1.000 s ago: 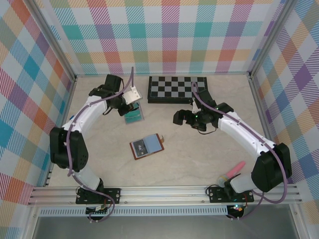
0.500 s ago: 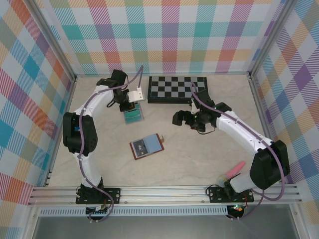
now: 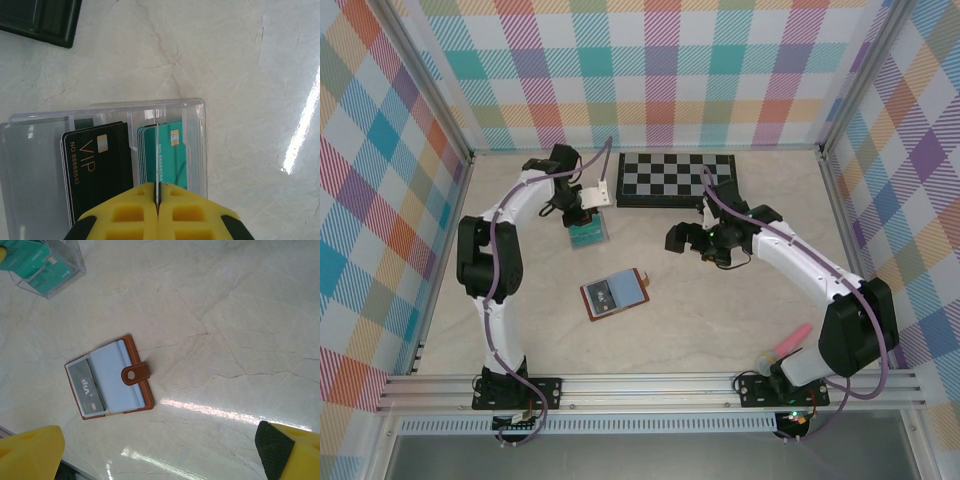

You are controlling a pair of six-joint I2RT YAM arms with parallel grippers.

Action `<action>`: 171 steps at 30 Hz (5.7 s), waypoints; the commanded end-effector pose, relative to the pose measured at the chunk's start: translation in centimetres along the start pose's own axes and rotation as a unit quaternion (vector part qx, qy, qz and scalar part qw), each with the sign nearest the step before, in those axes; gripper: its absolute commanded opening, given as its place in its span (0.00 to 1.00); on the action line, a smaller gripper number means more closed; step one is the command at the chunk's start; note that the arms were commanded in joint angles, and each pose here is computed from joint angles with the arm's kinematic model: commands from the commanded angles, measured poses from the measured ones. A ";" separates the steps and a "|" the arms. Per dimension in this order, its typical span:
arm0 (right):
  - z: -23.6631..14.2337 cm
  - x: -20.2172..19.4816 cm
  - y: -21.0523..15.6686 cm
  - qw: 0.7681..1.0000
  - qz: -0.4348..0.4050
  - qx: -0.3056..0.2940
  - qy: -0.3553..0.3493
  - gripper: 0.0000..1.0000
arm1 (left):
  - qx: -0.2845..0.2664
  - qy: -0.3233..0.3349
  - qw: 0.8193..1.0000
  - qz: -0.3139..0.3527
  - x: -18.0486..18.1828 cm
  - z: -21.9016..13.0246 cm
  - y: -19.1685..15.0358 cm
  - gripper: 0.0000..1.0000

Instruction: Take the credit cards out of the card holder

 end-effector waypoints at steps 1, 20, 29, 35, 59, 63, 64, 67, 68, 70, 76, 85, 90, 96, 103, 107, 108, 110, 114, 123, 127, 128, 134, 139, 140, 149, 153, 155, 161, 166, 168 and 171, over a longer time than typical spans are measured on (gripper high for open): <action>0.1 0.0 0.1 1.000 0.003 0.004 0.007 1.00 | 0.001 -0.018 1.000 -0.014 0.0 0.0 -0.2 0.03; -0.4 0.3 0.0 1.000 -0.009 -0.002 0.014 1.00 | -0.111 0.076 0.984 -0.113 1.7 -6.6 2.1 0.27; 1.6 4.0 -1.3 0.996 -0.089 0.022 0.019 1.00 | -0.278 0.133 0.902 -0.303 -2.1 -12.7 2.1 0.33; 4.3 7.8 -2.9 0.985 -0.142 0.054 0.087 0.94 | -0.308 0.043 0.825 -0.472 -6.5 -13.4 0.7 0.38; 15.9 12.1 -4.4 0.976 -0.093 0.185 0.069 0.42 | -0.155 -0.070 0.569 -0.805 -17.6 -2.3 -8.5 0.37; 17.1 11.6 -4.5 0.976 -0.080 0.200 0.043 0.36 | -0.140 -0.085 0.569 -0.806 -18.3 -0.9 -8.2 0.29; 17.3 11.5 -4.6 0.976 -0.078 0.201 0.039 0.35 | -0.136 -0.088 0.570 -0.805 -18.5 -0.6 -8.1 0.27; 17.7 11.3 -4.6 0.975 -0.077 0.207 0.032 0.34 | -0.119 -0.089 0.571 -0.807 -18.8 0.2 -7.9 0.22; 17.8 11.3 -4.6 0.974 -0.077 0.209 0.033 0.33 | -0.114 -0.088 0.570 -0.809 -18.8 0.4 -7.9 0.20; 18.1 11.2 -4.8 0.973 -0.075 0.214 0.032 0.32 | -0.121 -0.087 0.573 -0.806 -18.5 0.8 -7.6 0.19; 18.4 11.1 -5.0 0.971 -0.077 0.223 0.036 0.30 | -0.097 -0.095 0.602 -0.787 -18.1 1.9 -7.0 0.13; 18.8 11.1 -5.1 0.967 -0.089 0.236 0.038 0.24 | -0.033 -0.091 0.608 -0.788 -18.3 4.1 -7.8 0.05; 19.1 11.3 -5.0 0.965 -0.089 0.240 0.046 0.21 | -0.006 -0.066 0.610 -0.789 -18.6 4.7 -8.8 0.03; 19.2 11.2 -5.0 0.965 -0.092 0.242 0.044 0.19 | 0.010 -0.056 0.615 -0.787 -19.0 4.9 -9.4 0.01; 19.1 11.3 -5.0 0.963 -0.090 0.245 0.064 0.14 | 0.016 -0.055 0.612 -0.789 -19.3 5.3 -9.8 0.00; 19.1 11.2 -5.0 0.963 -0.090 0.246 0.069 0.12 | 0.017 -0.055 0.611 -0.790 -19.4 5.3 -9.8 0.00; 19.1 11.3 -5.0 0.962 -0.090 0.246 0.070 0.12 | 0.017 -0.055 0.611 -0.789 -19.4 5.3 -9.9 0.00; 19.0 11.3 -5.0 0.962 -0.091 0.247 0.072 0.10 | 0.016 -0.055 0.611 -0.789 -19.4 5.3 -9.8 0.00; 19.0 11.3 -5.0 0.961 -0.094 0.248 0.076 0.07 | 0.007 -0.059 0.618 -0.784 -19.3 5.0 -9.6 0.00; 18.2 11.0 -4.7 0.963 -0.095 0.236 0.084 0.03 | 0.005 -0.063 0.619 -0.783 -19.5 4.9 -9.6 0.00; 18.0 10.6 -4.6 0.965 -0.093 0.231 0.078 0.01 | 0.005 -0.064 0.621 -0.781 -19.5 4.9 -9.6 0.02; 17.9 10.4 -4.5 0.966 -0.090 0.230 0.077 0.01 | 0.000 -0.066 0.622 -0.780 -19.4 4.8 -9.5 0.04; 17.4 9.9 -4.3 0.968 -0.086 0.223 0.080 0.00 | -0.034 -0.076 0.630 -0.772 -19.0 3.7 -8.6 0.11; 17.2 10.0 -4.4 0.967 -0.087 0.223 0.089 0.00 | -0.029 -0.077 0.631 -0.772 -19.0 3.8 -8.6 0.07; 17.2 10.1 -4.4 0.966 -0.087 0.225 0.093 0.01 | -0.027 -0.079 0.630 -0.772 -19.0 4.0 -8.6 0.07; 18.1 10.2 -4.5 0.960 -0.083 0.249 0.099 0.19 | -0.001 -0.084 0.624 -0.777 -19.5 5.2 -9.2 0.02; 18.4 10.1 -4.5 0.960 -0.084 0.253 0.090 0.19 | 0.006 -0.085 0.623 -0.777 -19.5 5.6 -9.3 0.01; 18.6 10.0 -4.4 0.960 -0.083 0.254 0.088 0.19 | 0.009 -0.085 0.623 -0.777 -19.6 5.7 -9.4 0.01; 18.7 9.8 -4.3 0.961 -0.085 0.252 0.074 0.19 | 0.015 -0.075 0.623 -0.778 -19.6 5.6 -9.6 0.00; 18.5 9.4 -4.0 0.965 -0.083 0.244 0.052 0.19 | 0.019 -0.064 0.625 -0.778 -19.6 5.5 -9.8 0.00; 18.4 9.4 -4.0 0.965 -0.086 0.243 0.051 0.19 | 0.020 -0.065 0.625 -0.777 -19.6 5.5 -9.9 0.00; 18.5 9.3 -4.1 0.964 -0.087 0.245 0.051 0.18 | 0.020 -0.065 0.625 -0.778 -19.6 5.5 -9.9 0.00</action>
Point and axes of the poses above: each hand's point on the last joint's axis, 136 mm out from that joint toward the fingers, its own z axis out along the fingers, its own x axis along the line the jaws close on, y = z × x, the point moved 7 cm from there along -z, back along the fingers, and after that the axes turned 4 degrees about -z, right-handed, at the moved point
